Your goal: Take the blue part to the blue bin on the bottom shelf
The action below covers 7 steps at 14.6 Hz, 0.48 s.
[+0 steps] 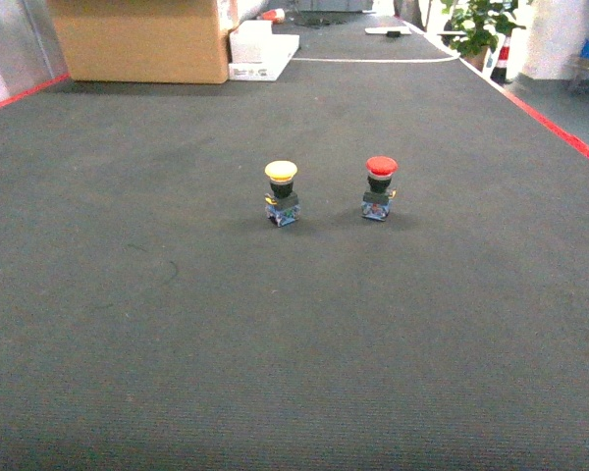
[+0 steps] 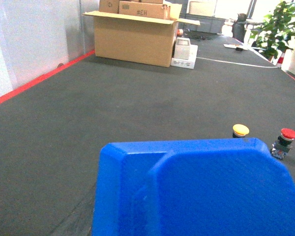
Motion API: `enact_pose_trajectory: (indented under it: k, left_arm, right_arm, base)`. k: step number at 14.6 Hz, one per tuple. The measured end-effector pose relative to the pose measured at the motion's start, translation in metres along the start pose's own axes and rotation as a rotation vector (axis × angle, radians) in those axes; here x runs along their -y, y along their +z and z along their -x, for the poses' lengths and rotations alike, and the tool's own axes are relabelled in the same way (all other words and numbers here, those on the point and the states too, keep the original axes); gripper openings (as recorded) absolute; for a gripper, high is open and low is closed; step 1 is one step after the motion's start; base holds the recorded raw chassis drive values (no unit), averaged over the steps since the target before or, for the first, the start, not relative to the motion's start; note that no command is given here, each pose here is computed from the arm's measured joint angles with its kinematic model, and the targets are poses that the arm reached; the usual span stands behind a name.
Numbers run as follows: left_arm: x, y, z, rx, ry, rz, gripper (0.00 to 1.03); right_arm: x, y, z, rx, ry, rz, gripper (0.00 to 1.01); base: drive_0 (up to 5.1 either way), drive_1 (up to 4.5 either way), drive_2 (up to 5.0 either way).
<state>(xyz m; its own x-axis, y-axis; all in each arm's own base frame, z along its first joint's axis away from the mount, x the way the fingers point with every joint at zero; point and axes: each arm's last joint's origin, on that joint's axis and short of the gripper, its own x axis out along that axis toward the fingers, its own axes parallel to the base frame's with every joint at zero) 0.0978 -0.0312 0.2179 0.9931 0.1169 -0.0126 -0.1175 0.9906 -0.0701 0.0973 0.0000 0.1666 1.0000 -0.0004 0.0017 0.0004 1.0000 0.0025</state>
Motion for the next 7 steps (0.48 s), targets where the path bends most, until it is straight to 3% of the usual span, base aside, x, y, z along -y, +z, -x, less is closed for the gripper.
enact_pose_trajectory:
  k: [4, 7]
  left_arm:
    - [0.0, 0.0, 0.0, 0.0, 0.0, 0.0, 0.44]
    - [0.0001, 0.0, -0.0001, 0.0, 0.0, 0.0, 0.44]
  right_arm:
    - [0.0, 0.0, 0.0, 0.0, 0.0, 0.0, 0.98]
    - [0.0, 0.0001, 0.0, 0.002, 0.0, 0.0, 0.98]
  base:
    - [0.0, 0.0, 0.0]
    - [0.0, -4.18, 4.2]
